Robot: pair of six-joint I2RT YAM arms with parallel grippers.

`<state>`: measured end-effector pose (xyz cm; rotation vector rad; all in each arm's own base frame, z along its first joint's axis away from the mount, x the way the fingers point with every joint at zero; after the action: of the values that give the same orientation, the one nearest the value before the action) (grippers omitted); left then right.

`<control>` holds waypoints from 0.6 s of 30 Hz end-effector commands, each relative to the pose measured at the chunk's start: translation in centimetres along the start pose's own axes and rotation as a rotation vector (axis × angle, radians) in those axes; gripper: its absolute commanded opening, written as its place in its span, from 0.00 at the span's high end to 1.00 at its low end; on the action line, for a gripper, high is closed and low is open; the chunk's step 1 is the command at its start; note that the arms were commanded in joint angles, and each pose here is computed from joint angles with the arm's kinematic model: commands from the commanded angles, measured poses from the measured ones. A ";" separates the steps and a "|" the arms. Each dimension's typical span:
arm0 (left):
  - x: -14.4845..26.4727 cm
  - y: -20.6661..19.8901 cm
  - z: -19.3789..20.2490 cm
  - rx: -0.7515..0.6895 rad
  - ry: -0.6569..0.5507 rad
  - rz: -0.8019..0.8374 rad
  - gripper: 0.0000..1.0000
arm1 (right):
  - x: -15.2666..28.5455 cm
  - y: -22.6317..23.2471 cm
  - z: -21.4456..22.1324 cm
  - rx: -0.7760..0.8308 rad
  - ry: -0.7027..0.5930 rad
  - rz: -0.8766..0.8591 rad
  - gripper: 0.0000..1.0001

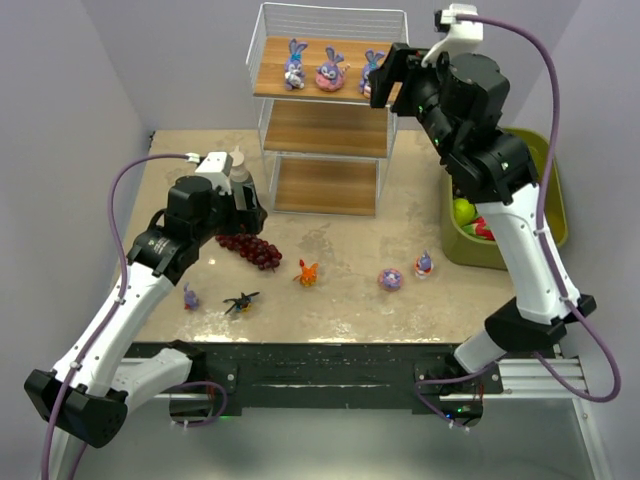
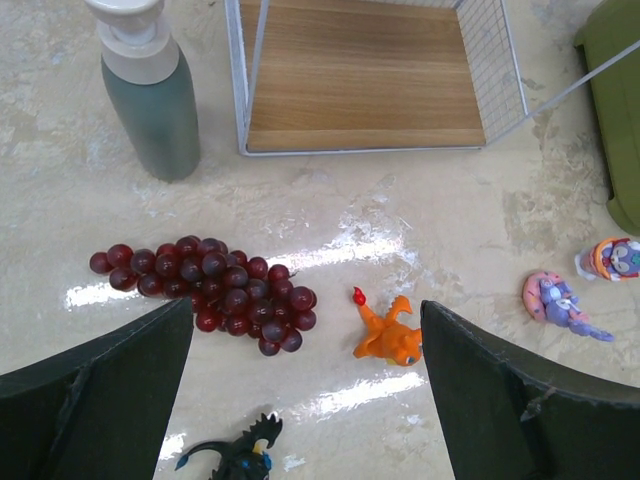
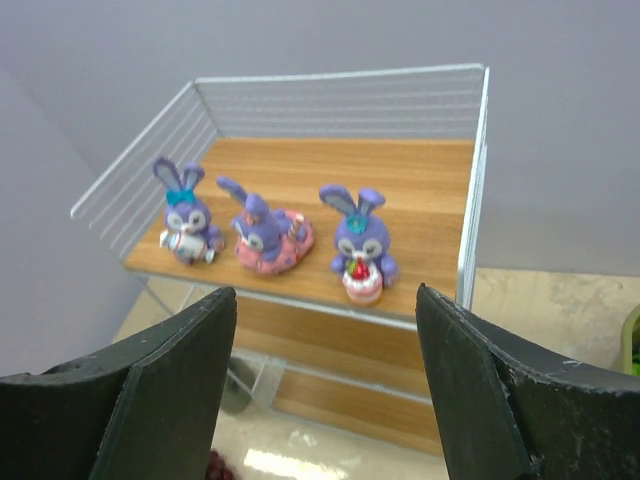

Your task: Place and organize the plastic toys onto the shelf

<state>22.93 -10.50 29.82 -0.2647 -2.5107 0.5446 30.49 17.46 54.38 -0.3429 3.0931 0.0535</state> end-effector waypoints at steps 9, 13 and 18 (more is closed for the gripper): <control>-0.4 -2.7 -0.8 -0.031 0.025 0.240 0.00 | 8.4 -2.2 6.0 -0.055 0.159 -0.067 0.24; -1.8 -4.1 -0.5 0.017 0.068 0.355 0.01 | 9.8 -3.0 10.6 -0.047 0.331 -0.011 0.24; -3.0 -8.5 0.9 0.062 0.114 0.532 0.03 | 10.4 -3.2 18.0 -0.021 0.556 0.042 0.24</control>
<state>24.48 -14.98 29.78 -0.6727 -2.3621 0.6749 21.56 12.84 42.08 -0.4430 3.4194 0.0559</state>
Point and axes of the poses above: each gripper's point midway between its finger pads, its own x axis back along the fingers, its own y axis along the line the jaws close on, z = x × y, the point moved 8 cm from there along x, back along the fingers, and after that the axes turned 12 degrees about x, right-handed, at the moved point
